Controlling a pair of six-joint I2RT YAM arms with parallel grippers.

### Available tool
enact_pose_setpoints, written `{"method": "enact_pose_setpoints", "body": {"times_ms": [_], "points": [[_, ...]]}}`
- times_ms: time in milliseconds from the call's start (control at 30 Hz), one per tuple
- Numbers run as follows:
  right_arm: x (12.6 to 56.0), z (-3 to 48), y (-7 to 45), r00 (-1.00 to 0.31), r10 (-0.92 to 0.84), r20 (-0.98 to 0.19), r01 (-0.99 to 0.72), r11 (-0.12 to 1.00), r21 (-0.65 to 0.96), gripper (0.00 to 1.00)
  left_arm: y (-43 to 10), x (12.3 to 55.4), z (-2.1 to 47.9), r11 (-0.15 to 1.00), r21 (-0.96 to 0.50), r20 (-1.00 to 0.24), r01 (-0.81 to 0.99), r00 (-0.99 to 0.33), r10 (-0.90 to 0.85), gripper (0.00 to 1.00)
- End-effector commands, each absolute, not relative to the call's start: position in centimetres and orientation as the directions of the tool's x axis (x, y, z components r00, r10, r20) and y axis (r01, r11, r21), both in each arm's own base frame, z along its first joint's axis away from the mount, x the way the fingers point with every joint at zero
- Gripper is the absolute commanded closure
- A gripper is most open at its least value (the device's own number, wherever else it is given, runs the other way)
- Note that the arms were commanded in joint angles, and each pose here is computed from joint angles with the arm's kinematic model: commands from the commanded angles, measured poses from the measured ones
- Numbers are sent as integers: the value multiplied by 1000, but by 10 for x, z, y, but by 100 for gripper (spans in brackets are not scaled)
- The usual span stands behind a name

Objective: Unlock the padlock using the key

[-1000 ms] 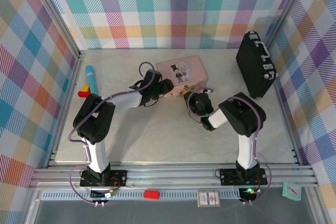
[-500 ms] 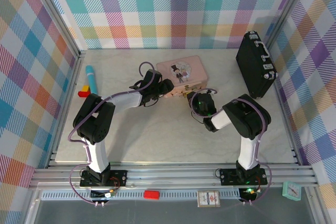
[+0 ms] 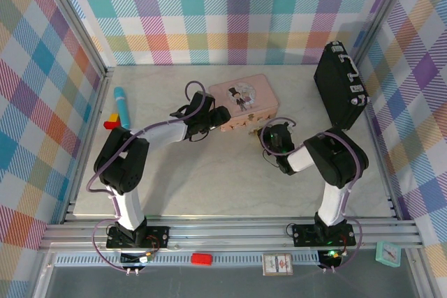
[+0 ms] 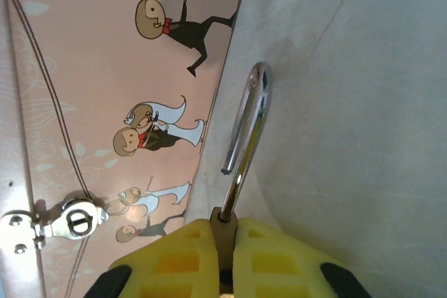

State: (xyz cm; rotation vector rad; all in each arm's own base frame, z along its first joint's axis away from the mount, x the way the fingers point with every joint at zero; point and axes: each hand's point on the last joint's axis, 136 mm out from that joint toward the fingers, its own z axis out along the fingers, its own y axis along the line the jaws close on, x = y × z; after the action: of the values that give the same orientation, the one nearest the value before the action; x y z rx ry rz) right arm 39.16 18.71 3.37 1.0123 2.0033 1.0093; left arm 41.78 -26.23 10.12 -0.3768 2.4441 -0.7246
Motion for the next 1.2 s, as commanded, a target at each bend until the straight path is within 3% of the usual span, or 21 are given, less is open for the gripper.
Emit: {"method": "enact_pose_setpoints", "body": {"times_ms": [0, 100, 300, 667, 833, 1167], "points": [[388, 54, 191, -554, 778, -297, 267, 504, 821, 100, -248, 403, 131, 842, -539, -500, -37, -790, -354, 25], [370, 56, 190, -630, 693, -351, 236, 601, 764, 100, -227, 384, 140, 873, -487, -556, -1, -771, -311, 23], [337, 63, 198, -757, 543, -363, 147, 683, 715, 100, -194, 345, 148, 897, -436, -636, 67, -729, -255, 21], [282, 61, 209, -881, 388, -270, 97, 708, 699, 100, -142, 283, 157, 928, -343, -766, 146, -616, -186, 15], [271, 60, 221, -899, 364, -243, 91, 699, 709, 100, -115, 273, 161, 961, -256, -819, 110, -553, -155, 14], [258, 36, 231, -928, 326, -179, 129, 733, 668, 100, -112, 267, 159, 953, -277, -835, 121, -522, -177, 12]]}}
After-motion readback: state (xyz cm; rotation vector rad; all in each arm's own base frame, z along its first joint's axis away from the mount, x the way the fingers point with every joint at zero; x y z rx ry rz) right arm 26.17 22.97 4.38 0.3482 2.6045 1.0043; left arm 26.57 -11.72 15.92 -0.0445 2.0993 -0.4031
